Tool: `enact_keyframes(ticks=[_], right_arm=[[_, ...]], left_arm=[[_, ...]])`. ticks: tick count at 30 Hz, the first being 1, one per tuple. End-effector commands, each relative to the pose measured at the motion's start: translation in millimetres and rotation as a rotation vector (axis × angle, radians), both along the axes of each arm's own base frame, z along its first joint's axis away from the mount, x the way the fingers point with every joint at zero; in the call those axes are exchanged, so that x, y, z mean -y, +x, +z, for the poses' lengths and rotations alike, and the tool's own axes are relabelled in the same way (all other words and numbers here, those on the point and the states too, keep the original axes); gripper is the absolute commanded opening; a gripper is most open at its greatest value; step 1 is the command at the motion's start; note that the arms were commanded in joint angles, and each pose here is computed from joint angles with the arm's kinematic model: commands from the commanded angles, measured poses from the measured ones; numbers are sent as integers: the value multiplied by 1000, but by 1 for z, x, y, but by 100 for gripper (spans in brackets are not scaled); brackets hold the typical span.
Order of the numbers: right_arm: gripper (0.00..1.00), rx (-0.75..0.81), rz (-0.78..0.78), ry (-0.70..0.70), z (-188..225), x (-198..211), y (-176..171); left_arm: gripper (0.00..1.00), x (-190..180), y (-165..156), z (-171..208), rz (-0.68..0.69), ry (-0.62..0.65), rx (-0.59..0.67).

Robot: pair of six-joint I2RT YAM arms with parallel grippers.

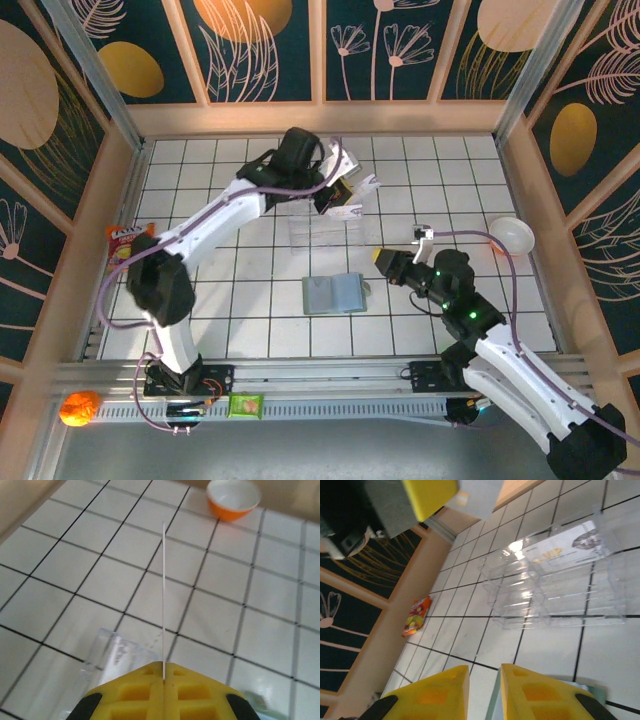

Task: Take the credit cards out of the card holder

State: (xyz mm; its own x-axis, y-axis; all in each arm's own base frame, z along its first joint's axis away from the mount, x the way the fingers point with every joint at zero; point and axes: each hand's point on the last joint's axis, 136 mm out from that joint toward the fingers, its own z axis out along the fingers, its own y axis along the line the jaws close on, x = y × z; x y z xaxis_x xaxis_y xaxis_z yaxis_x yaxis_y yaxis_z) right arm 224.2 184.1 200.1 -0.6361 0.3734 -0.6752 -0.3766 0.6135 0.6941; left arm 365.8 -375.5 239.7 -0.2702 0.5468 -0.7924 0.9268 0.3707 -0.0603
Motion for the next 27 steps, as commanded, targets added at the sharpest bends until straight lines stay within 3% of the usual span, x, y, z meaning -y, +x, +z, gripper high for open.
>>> enact_keyframes(ticks=[1,8,12,17,27], right_arm=[[24,-8,-37,-21,-3,12,4],[23,-42,-80,-18,-12,26,13],[23,-57,-94,-15,-14,33,16],[23,-79,-113,-1,-19,38,20],[22,-95,-121,16,-18,39,24]], left_arm=[[0,-31,-11,-53,-44,303,-29],[0,-37,-1,-61,-82,439,45],[0,-32,-8,-64,-122,423,53],[0,-32,3,-83,-102,487,101],[0,-26,13,-85,-75,461,183]])
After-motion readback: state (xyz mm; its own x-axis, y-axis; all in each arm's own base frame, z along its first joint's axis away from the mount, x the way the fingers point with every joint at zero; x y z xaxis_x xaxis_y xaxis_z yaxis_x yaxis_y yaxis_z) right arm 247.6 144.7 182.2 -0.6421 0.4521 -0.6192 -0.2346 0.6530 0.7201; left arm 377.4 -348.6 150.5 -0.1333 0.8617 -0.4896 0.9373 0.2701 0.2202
